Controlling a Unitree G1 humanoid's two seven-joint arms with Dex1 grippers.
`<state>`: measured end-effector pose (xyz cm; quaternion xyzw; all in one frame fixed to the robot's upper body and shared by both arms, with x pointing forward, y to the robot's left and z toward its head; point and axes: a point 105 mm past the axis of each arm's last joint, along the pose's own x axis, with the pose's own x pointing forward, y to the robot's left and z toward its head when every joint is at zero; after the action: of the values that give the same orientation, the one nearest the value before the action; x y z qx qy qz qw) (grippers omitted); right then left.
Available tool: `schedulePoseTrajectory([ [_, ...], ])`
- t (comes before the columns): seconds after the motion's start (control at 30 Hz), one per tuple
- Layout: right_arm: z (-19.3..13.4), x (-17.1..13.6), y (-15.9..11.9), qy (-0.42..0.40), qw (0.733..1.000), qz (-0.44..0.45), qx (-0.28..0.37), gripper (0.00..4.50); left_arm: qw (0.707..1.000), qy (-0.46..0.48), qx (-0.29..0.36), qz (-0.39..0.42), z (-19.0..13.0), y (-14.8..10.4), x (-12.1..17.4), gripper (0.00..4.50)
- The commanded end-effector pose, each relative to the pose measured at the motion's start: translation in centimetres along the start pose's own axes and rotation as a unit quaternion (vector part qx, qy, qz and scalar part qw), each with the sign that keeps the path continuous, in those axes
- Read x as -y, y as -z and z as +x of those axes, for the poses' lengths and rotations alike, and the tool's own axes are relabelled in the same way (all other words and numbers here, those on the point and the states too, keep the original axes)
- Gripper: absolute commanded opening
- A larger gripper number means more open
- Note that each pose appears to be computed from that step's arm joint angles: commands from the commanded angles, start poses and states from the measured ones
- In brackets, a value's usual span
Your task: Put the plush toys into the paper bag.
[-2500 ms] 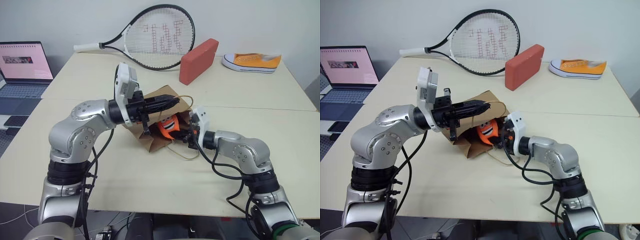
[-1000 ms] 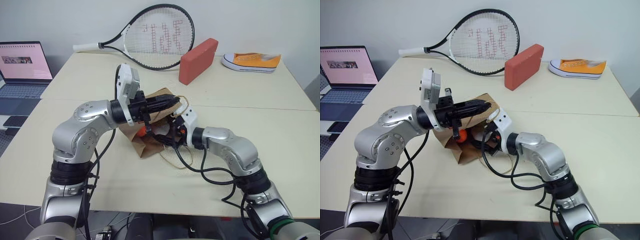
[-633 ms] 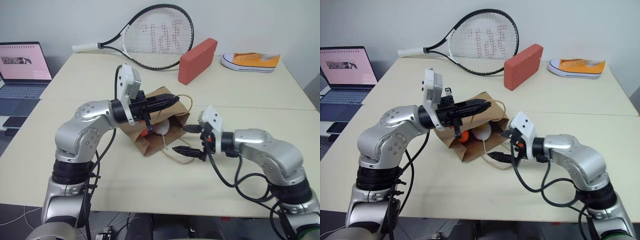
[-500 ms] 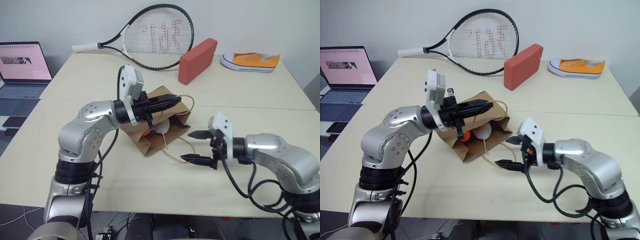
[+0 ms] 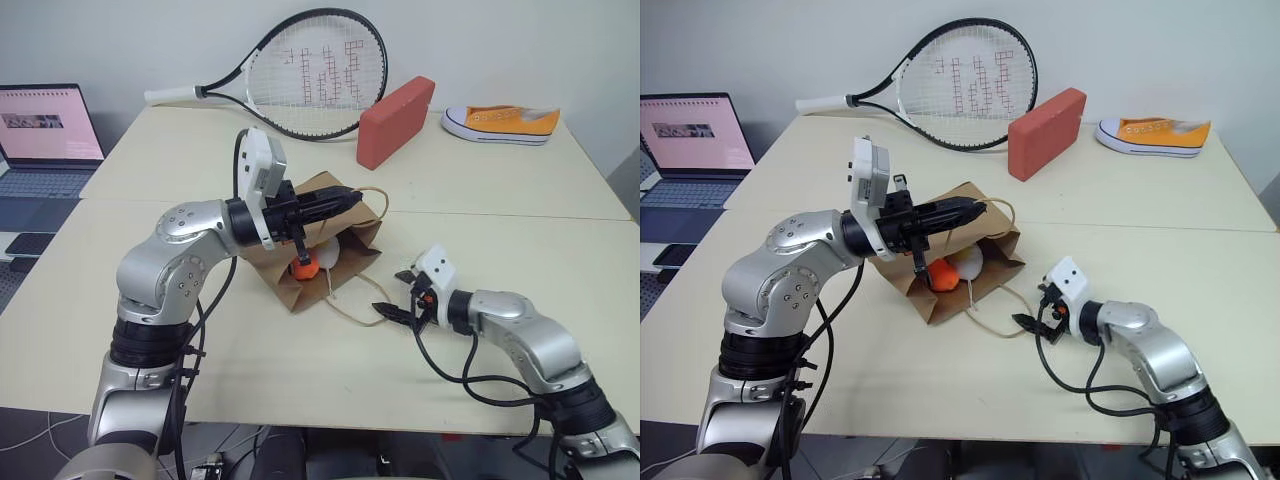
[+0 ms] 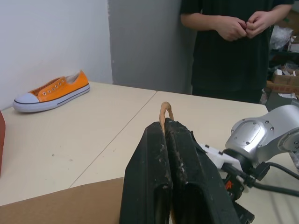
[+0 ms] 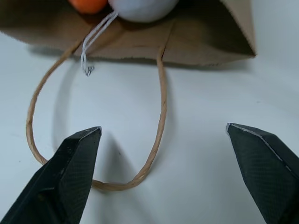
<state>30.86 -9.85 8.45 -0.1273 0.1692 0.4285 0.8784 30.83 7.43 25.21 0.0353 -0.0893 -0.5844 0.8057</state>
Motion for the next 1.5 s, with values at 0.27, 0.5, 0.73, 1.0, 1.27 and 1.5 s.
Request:
schedulePoseTrajectory([
  [0.27, 0.4, 0.0, -1.5, -0.002, 0.999, -0.026, 0.03, 0.6, 0.999, -0.009, 0.014, 0.029, -0.3, -1.3, -0.2, 0.0],
  [0.5, -1.1, 0.1, -4.7, -0.007, 0.997, -0.021, 0.07, 0.02, 0.999, -0.026, 0.018, 0.043, -1.3, -2.5, -1.2, 0.0],
  [0.73, -6.0, 0.7, -9.1, -0.036, 0.992, 0.043, 0.113, 0.02, 0.999, -0.002, 0.006, 0.054, -2.5, -4.3, -1.5, 0.0],
  [1.0, -11.4, 2.7, -13.4, -0.026, 0.989, 0.062, 0.133, 0.02, 0.998, -0.01, 0.025, 0.053, -1.2, -5.7, -4.4, 0.0],
  [1.27, -12.2, 5.0, -15.1, 0.016, 0.986, 0.078, 0.143, 0.02, 0.997, -0.053, 0.042, 0.045, 1.5, -5.2, -7.6, 0.0],
  [1.5, -10.8, 5.3, -15.2, 0.025, 0.985, 0.09, 0.141, 0.02, 0.998, -0.041, 0.046, 0.029, 2.2, -4.7, -7.7, 0.0],
])
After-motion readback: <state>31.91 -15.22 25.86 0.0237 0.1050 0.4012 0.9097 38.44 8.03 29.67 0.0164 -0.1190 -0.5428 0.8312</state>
